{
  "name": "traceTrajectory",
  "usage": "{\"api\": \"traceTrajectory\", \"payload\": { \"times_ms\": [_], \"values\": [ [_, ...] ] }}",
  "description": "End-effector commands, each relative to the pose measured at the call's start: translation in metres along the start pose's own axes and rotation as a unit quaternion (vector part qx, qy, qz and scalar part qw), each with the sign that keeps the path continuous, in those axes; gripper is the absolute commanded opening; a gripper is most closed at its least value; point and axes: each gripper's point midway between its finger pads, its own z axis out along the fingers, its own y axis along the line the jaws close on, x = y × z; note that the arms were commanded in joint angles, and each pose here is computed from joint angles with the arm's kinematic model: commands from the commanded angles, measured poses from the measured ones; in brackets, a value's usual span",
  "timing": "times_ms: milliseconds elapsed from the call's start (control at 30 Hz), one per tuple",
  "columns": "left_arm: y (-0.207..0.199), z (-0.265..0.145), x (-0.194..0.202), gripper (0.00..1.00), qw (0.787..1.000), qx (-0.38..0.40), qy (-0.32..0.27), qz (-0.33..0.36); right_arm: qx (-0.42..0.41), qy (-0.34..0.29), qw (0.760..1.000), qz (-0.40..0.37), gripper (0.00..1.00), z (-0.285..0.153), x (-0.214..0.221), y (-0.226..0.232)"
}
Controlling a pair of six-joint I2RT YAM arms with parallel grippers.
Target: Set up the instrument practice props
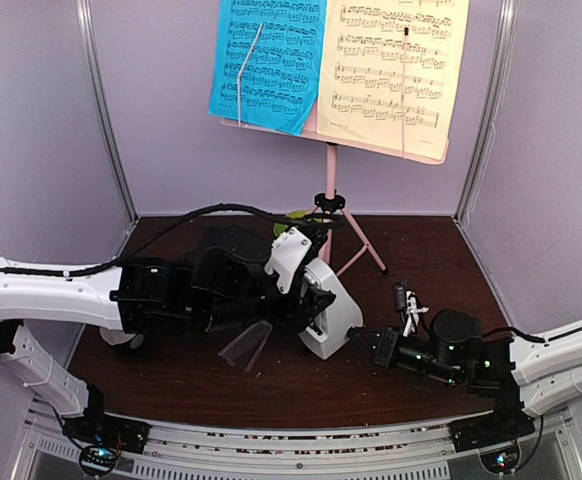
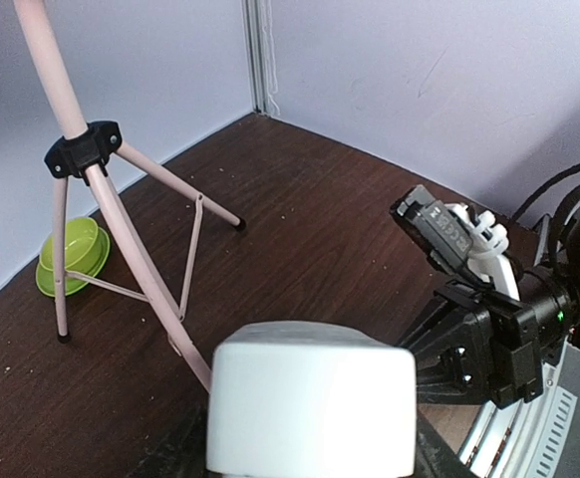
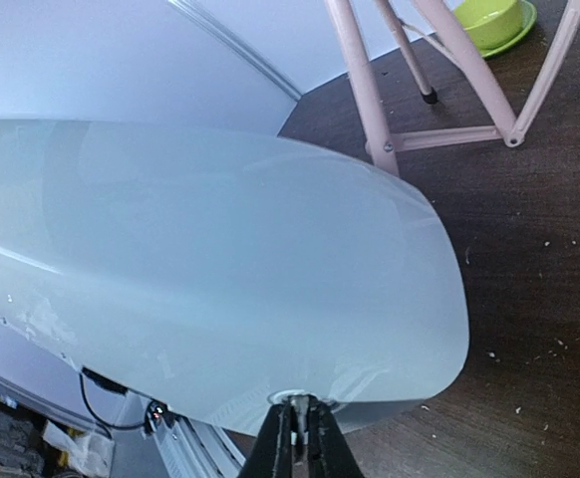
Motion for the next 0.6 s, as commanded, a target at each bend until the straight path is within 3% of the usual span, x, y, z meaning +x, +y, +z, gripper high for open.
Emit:
{"api": "traceTrajectory", "payload": {
  "times_ms": [0,233,567],
  "values": [
    [-0.004,-0.025,-0.075,0.00,0.990,0.022,-0.128,-0.049,-0.010,-0.041,0.999,0.017,0.01,-0.005,-0.025,0.007],
    [-0.003,-0.030,-0.069,0.00,0.991,0.023,-0.131,-0.015,-0.029,-0.077,0.993,0.087,0.00,-0.019,-0.051,0.001],
    [-0.014,-0.033,-0.050,0.00,0.989,0.045,-0.121,0.071,-0.092,-0.136,0.953,0.256,0.00,-0.037,-0.093,0.004]
  ]
}}
